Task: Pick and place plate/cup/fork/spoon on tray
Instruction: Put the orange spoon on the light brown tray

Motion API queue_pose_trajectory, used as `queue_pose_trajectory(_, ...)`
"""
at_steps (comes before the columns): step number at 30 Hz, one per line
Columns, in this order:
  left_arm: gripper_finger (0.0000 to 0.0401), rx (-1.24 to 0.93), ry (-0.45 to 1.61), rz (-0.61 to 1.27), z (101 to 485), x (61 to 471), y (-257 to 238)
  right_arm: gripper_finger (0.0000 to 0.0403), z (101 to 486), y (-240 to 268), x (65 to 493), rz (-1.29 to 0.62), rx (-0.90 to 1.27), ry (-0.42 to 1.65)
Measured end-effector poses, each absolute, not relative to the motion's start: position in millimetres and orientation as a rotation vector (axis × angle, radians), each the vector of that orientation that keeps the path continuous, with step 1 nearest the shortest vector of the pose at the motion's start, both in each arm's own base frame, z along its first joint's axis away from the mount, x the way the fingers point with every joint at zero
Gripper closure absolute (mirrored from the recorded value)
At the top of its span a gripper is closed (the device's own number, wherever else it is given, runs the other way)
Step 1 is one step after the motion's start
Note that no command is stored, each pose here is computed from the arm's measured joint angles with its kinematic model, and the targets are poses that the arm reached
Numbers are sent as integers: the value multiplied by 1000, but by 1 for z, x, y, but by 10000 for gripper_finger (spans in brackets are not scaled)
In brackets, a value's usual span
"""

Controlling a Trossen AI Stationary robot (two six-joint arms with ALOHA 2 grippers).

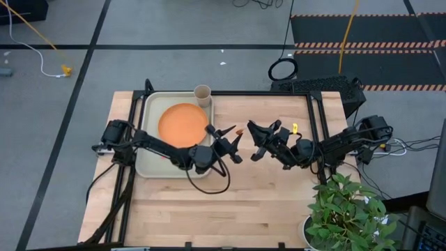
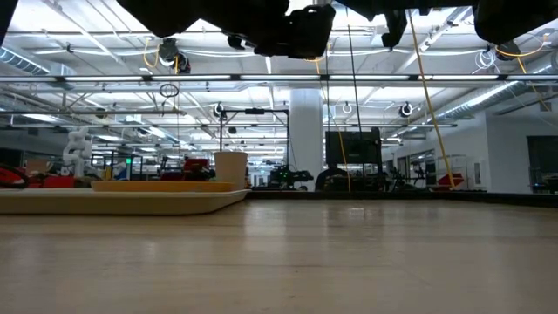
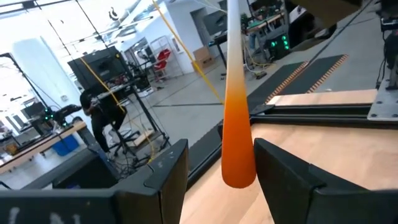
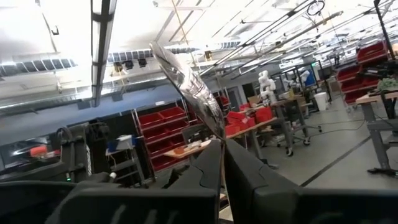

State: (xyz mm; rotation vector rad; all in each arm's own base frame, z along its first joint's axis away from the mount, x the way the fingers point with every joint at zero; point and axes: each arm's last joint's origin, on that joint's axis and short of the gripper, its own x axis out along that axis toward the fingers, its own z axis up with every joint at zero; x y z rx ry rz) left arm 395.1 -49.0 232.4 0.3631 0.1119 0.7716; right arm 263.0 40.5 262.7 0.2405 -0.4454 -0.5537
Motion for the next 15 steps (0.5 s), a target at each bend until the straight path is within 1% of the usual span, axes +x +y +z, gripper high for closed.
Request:
queue_pose_trajectory(7, 217, 368, 104, 725, 227, 403, -48, 403, 262, 39, 262, -608, 227, -432)
queue_pose_trajectory(11, 217, 396, 129, 749, 221, 411, -49, 403, 262, 39, 263, -611, 220, -427)
queue_pose_trajectory(15, 218, 398, 132, 781, 222, 412, -49, 403, 261, 38, 262, -658, 206, -407)
